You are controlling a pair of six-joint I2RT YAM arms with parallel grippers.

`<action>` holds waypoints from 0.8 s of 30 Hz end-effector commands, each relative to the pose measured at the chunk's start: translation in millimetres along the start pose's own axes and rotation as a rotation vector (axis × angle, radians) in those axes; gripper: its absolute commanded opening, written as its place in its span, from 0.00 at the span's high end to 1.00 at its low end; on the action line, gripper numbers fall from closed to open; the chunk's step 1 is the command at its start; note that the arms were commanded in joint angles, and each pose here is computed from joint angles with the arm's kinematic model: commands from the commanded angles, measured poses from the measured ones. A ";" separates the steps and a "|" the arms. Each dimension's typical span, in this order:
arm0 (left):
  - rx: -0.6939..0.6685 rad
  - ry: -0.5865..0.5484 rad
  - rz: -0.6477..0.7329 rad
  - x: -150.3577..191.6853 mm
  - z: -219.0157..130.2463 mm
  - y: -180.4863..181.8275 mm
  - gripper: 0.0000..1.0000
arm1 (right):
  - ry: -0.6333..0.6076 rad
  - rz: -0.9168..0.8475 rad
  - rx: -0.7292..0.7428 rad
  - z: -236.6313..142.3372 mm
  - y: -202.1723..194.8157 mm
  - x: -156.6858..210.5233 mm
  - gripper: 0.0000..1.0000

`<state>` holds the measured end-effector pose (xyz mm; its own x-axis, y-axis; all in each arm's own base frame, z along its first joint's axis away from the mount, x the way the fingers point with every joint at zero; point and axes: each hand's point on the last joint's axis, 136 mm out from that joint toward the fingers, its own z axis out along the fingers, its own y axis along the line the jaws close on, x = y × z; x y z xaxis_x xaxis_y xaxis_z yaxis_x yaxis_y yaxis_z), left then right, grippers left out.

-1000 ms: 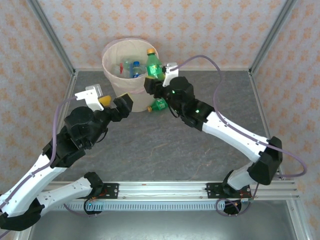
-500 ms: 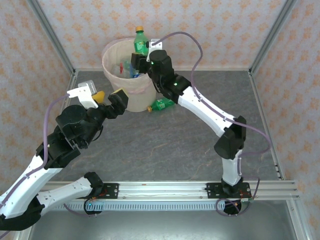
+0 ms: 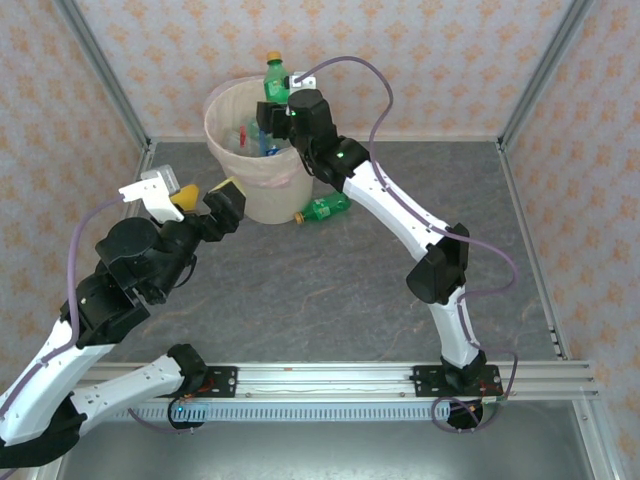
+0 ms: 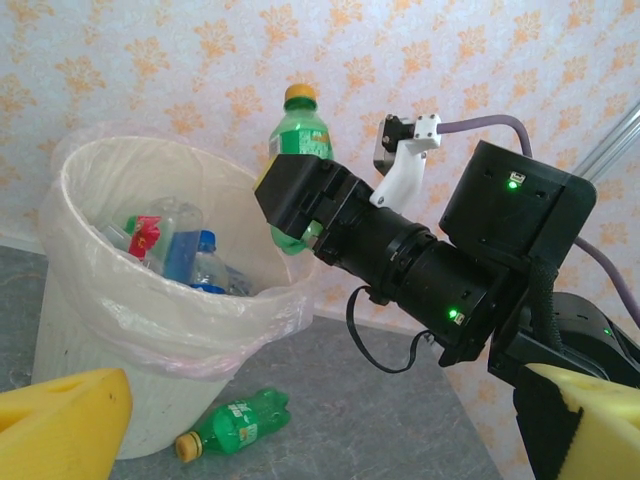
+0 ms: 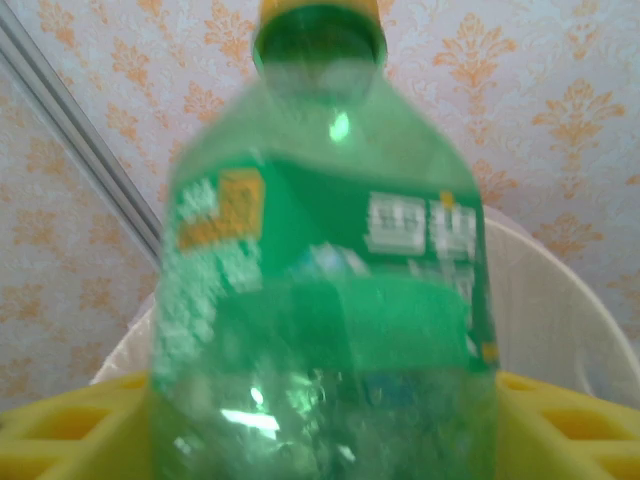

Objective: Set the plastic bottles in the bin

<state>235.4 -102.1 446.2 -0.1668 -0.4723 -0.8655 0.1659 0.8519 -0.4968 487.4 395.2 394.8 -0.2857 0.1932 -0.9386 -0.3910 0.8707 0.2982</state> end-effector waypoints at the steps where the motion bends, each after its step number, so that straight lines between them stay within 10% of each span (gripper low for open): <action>1: -0.017 0.006 0.034 0.7 -2.2 3.4 0.01 | -0.031 0.010 -0.032 -10.6 7.0 -21.1 0.16; 6: -0.015 0.010 0.028 2.4 -2.2 3.5 0.01 | -0.048 0.024 -0.048 -24.2 9.9 -34.1 0.00; 24: 0.014 0.059 0.032 18.8 12.2 -6.1 0.01 | -0.111 0.073 0.015 -84.1 -22.7 -37.6 0.00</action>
<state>241.9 -110.7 437.8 -0.1951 -0.4514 -0.8708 0.1640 0.8603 -0.4827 440.7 349.7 414.9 -0.2755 0.2321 -0.9329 -0.3848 0.8627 0.3282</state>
